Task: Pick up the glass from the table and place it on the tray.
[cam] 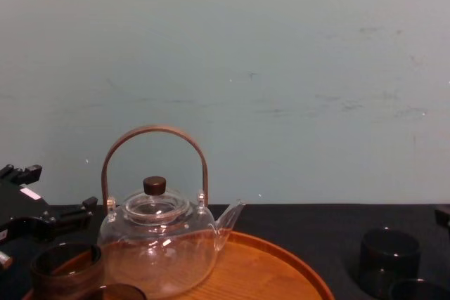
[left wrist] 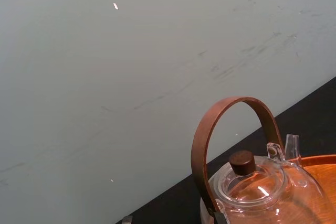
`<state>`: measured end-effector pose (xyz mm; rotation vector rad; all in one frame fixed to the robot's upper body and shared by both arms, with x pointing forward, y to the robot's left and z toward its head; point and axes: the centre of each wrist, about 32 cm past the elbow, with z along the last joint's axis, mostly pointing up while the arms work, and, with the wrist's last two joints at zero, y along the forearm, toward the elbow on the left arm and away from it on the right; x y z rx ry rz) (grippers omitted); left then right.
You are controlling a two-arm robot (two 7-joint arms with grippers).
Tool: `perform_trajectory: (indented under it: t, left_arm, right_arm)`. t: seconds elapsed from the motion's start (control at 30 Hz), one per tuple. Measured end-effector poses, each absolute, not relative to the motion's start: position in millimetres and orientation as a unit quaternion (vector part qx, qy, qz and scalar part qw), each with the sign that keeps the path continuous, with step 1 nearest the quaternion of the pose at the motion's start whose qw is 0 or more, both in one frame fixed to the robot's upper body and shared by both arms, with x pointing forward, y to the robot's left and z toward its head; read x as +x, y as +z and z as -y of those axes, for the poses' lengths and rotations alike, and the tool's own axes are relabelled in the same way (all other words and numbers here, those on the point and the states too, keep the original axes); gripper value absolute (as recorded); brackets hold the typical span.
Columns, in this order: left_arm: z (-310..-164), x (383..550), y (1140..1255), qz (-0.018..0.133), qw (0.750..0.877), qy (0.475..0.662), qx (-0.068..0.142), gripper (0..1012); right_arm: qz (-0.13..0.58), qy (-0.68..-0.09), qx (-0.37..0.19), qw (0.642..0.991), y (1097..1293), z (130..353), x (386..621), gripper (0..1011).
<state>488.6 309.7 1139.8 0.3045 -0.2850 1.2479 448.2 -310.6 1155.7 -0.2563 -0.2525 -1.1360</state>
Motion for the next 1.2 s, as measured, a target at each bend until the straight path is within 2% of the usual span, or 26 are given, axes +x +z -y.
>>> perform_trajectory:
  t: [0.2, 0.6, 1.2]
  left_arm:
    - [-309.7, 488.6, 1139.8, 0.132, 0.791, 0.580, 0.141, 1001]
    - [-309.7, 488.6, 1139.8, 0.132, 0.791, 0.580, 0.142, 1002]
    - [-309.7, 488.6, 1139.8, 0.132, 0.791, 0.580, 0.141, 1001]
  right_arm:
    - [0.101, -0.516, -0.118, 0.843, 1155.9, 304.8, 425.8, 1002]
    - [0.044, -0.474, -0.112, 0.872, 1151.1, 295.2, 397.2, 1002]
    - [0.019, -0.489, -0.121, 0.864, 1144.6, 299.8, 389.4, 1002]
